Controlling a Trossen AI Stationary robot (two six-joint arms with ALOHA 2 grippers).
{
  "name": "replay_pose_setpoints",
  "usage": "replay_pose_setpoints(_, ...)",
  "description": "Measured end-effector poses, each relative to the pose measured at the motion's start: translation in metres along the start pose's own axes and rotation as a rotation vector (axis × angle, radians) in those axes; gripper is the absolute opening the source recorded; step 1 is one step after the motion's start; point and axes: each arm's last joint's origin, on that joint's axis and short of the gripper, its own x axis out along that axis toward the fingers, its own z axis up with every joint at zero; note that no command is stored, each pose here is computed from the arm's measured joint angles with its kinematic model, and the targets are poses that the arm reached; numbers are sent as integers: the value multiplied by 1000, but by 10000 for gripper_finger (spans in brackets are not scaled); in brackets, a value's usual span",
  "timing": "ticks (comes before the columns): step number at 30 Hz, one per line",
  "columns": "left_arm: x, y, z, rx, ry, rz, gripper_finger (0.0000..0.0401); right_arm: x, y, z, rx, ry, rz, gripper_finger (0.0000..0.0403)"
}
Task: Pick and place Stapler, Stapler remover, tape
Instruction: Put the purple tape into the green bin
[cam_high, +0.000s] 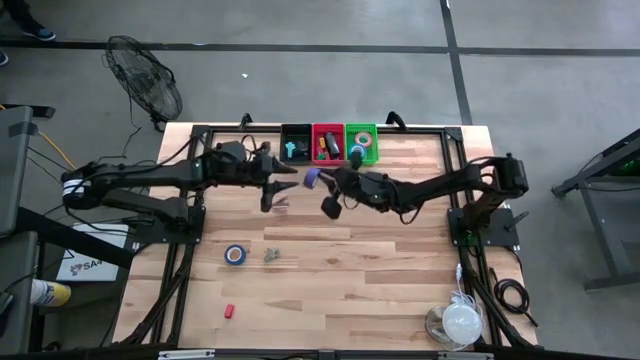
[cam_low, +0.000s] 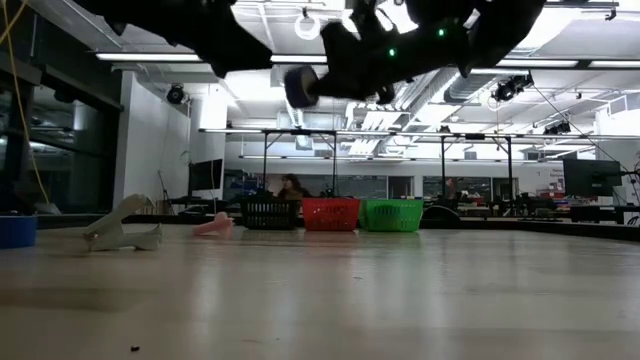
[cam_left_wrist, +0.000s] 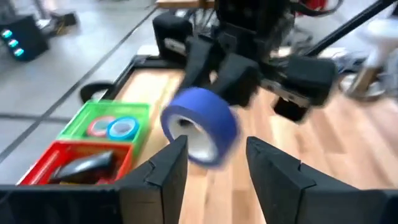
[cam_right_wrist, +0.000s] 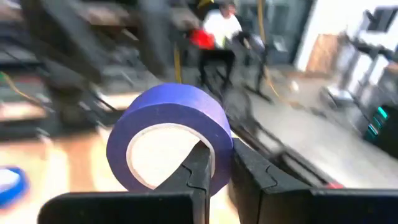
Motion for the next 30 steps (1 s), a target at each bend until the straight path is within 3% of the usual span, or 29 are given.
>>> replay_pose_setpoints(5, -7, 2, -7, 2, 98, 90, 163, 4, -40, -6, 42, 172, -127, 28)
replay_pose_setpoints(12, -12, 4, -20, 7, 242, 197, 163, 8, -121, -15, 142, 361, -296, 28)
replay_pose_setpoints(18, -13, 4, -24, 5, 290, 228, 163, 16, -181, -18, 230, 521, -362, 28)
replay_pose_setpoints(23, -13, 4, -24, 5, 290, 229, 163, 24, -212, -7, 257, 650, -388, 28)
replay_pose_setpoints(30, -13, 4, -25, 5, 295, 229, 163, 44, -231, 0, 244, 837, -381, 28)
